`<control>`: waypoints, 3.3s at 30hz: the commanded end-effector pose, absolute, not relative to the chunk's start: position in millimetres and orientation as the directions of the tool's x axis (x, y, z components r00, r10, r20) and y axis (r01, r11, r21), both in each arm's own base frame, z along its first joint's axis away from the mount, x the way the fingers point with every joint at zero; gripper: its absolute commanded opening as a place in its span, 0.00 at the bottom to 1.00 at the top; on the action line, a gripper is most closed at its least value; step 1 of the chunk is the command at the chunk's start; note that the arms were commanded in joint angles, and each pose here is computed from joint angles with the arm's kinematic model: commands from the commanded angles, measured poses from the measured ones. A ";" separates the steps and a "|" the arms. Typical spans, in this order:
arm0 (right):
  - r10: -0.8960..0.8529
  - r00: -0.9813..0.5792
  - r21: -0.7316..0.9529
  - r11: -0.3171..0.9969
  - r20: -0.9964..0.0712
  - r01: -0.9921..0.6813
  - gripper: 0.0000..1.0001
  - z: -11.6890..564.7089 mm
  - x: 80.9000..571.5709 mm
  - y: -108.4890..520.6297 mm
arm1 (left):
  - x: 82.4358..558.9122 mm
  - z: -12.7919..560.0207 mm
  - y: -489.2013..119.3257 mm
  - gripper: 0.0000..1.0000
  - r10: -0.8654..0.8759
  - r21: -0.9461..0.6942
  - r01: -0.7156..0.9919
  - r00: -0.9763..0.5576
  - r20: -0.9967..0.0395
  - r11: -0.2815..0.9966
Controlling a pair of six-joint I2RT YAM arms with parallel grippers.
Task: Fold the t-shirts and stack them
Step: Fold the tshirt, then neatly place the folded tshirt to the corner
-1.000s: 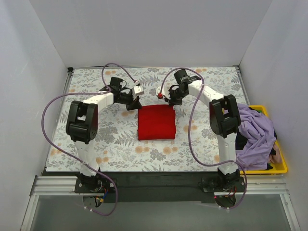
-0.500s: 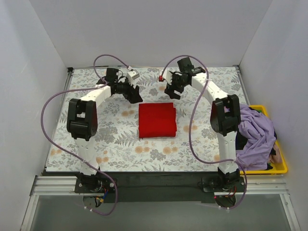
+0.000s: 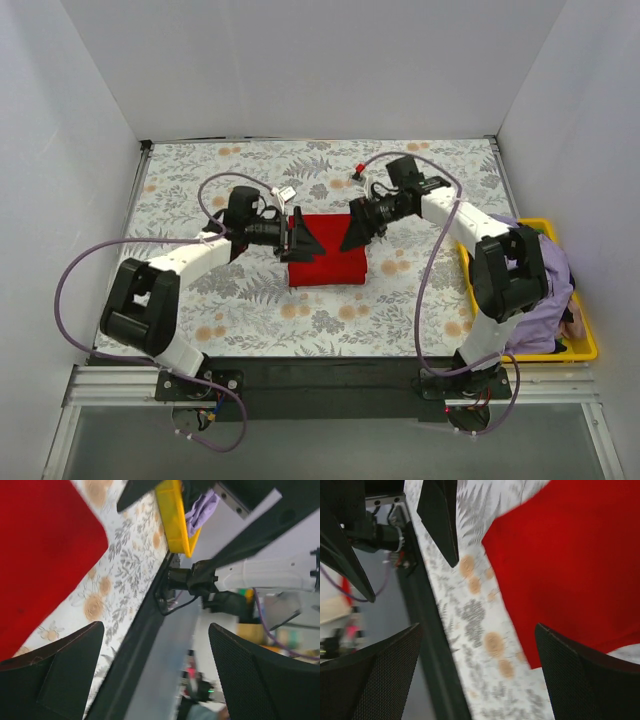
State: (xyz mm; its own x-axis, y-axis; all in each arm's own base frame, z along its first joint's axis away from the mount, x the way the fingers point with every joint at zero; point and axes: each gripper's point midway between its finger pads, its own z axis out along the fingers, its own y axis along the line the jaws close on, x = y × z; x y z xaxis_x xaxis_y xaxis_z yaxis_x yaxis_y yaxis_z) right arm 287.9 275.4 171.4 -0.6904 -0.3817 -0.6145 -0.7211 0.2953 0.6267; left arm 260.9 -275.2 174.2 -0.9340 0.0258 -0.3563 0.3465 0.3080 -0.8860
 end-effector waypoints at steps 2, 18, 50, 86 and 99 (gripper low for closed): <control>-0.275 -0.893 0.862 0.272 -0.356 -0.427 0.98 157.5 268.8 293.3 | 256.4 159.6 -296.7 0.85 -0.057 -0.958 0.049 -0.996 -0.068 0.282; -0.137 -0.989 0.777 0.615 -0.063 -0.135 0.98 13.0 281.0 238.1 | 269.3 23.4 -240.3 0.86 -0.302 -0.828 -0.357 -0.923 0.241 0.432; -0.748 -0.549 -0.030 0.601 -0.373 -0.799 0.98 26.6 338.9 296.5 | 341.7 222.1 -139.4 0.88 -0.354 -0.671 0.204 -0.720 -0.596 0.713; -0.677 -0.656 -0.174 0.728 -0.334 -0.663 0.98 9.1 539.7 -51.1 | 354.9 202.7 -131.5 0.88 -0.360 -0.661 0.124 -0.756 -0.546 0.740; -0.374 -0.857 0.057 0.906 -0.355 -0.420 0.97 -2.1 507.5 -83.0 | 355.7 207.7 -132.4 0.88 -0.366 -0.665 0.122 -0.755 -0.544 0.736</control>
State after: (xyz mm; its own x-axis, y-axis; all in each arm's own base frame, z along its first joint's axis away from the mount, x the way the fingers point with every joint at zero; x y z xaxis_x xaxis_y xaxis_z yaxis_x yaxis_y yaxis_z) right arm 538.6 -68.0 28.9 -0.7480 -0.4723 -0.4663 -0.5133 0.8570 -0.0446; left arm 350.8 -134.4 190.9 -0.7778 -0.3624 -0.5135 0.1014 0.7340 -0.6715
